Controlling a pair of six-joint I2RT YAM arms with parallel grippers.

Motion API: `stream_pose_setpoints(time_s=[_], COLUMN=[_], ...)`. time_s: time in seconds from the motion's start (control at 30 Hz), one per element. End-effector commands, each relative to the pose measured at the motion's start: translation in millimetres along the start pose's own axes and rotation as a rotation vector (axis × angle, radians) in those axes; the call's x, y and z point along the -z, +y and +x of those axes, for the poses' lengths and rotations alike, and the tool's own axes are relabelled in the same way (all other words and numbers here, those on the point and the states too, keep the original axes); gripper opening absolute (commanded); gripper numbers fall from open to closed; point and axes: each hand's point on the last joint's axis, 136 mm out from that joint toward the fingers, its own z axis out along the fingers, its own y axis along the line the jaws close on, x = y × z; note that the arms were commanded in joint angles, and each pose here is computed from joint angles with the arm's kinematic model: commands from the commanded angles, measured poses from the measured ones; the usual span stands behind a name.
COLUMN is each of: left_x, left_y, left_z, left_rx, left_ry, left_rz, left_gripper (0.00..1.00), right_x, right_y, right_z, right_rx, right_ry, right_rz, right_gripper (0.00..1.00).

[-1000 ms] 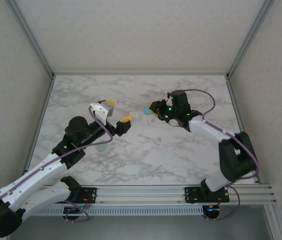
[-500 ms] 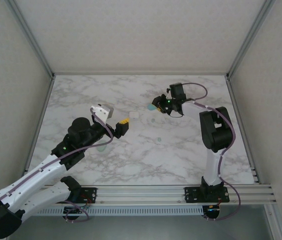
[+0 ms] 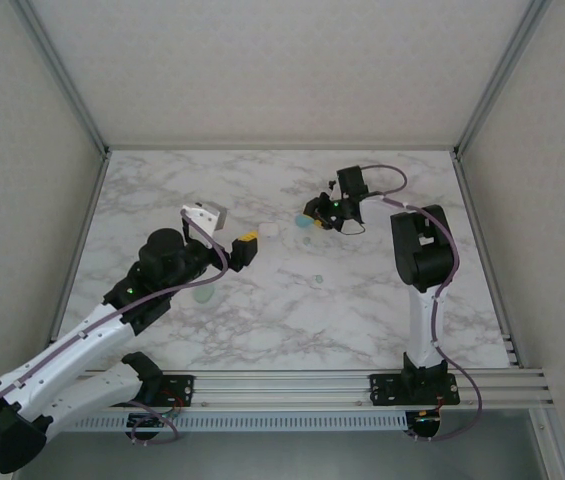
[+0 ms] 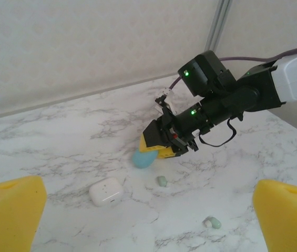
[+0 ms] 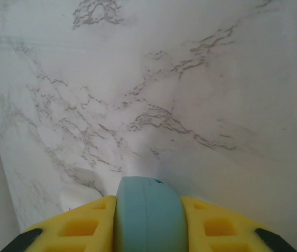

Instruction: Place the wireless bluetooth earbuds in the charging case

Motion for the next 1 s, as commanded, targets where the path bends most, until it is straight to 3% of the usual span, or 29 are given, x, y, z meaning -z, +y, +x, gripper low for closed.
stream_pose_setpoints(time_s=[0.0,0.17,0.37,0.53,0.8,0.97], left_x=[3,4,3,0,9,27], left_y=[4,5,10,22,70,99], left_z=[-17,-13,-4,14,76,144], left_rx=[0.016,0.015,0.032,0.078,0.229,0.405], left_ry=[-0.029,-0.010,0.019,0.114,0.426,0.714], left_rz=[-0.023,-0.028,-0.054,-0.125,-0.384,-0.537], left_gripper=[1.00,1.00,1.00,1.00,1.00,0.86], right_x=[0,5,13,30,79,117], right_y=[-3,-12,-19,-20,15,49], right_z=[-4,-4,-6,-13,-13,16], right_rx=[0.035,0.048,0.079,0.136,0.236,0.249], right_ry=[0.015,0.015,0.016,-0.001,-0.030,-0.059], right_rz=[0.023,0.083,0.147,0.235,0.236,0.104], right_gripper=[0.32,0.44,0.48,0.52,0.57,0.59])
